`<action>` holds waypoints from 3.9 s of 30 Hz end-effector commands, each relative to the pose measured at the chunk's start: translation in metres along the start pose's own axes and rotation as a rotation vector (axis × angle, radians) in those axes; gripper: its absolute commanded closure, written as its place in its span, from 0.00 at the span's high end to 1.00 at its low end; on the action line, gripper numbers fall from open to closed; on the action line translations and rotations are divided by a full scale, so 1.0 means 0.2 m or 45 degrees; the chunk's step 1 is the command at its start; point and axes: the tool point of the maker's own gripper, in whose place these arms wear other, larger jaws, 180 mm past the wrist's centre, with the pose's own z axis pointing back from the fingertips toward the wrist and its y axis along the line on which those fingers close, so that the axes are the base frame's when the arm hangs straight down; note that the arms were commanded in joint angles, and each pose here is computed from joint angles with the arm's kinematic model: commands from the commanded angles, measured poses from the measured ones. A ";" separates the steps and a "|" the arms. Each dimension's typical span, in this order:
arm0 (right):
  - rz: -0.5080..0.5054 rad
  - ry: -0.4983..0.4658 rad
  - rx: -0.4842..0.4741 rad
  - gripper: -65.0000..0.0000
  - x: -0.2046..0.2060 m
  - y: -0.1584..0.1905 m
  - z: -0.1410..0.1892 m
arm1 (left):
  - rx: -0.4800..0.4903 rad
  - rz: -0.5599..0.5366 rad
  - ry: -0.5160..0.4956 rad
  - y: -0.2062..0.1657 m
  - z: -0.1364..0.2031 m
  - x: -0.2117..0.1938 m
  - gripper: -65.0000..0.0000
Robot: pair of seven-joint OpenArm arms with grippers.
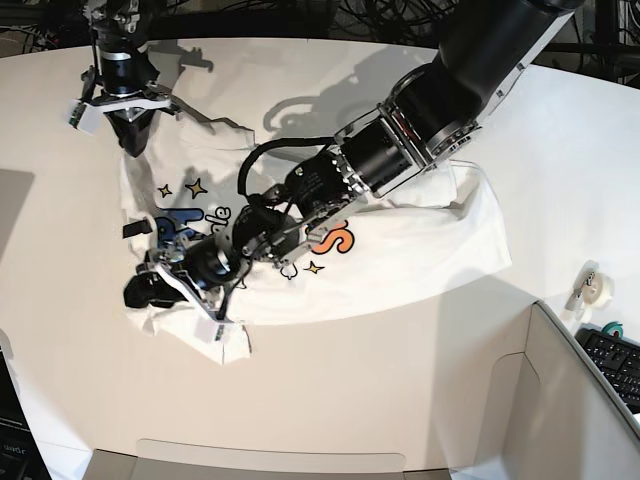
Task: Layout the t-shirt on the table in an organized manner, then fold the t-shirt properly
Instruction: 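Lower the hanging shirt onto the table with both grippers, spreading it, then release the shirt and raise both grippers to its shoulder corners, then grasp the shirt edges with both grippers and pull them apart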
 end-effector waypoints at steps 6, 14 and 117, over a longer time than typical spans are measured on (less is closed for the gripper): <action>0.000 -0.034 0.076 0.00 0.03 0.09 -0.01 | -0.187 -0.083 -0.003 -0.31 -0.04 0.03 0.45; 0.014 -0.081 -0.025 0.00 0.09 -0.05 0.02 | -0.262 -0.196 0.014 -0.34 0.16 0.14 0.40; 0.436 -0.084 -0.313 0.00 0.45 -0.29 -0.76 | 1.118 -0.949 1.464 0.92 2.71 -0.36 0.01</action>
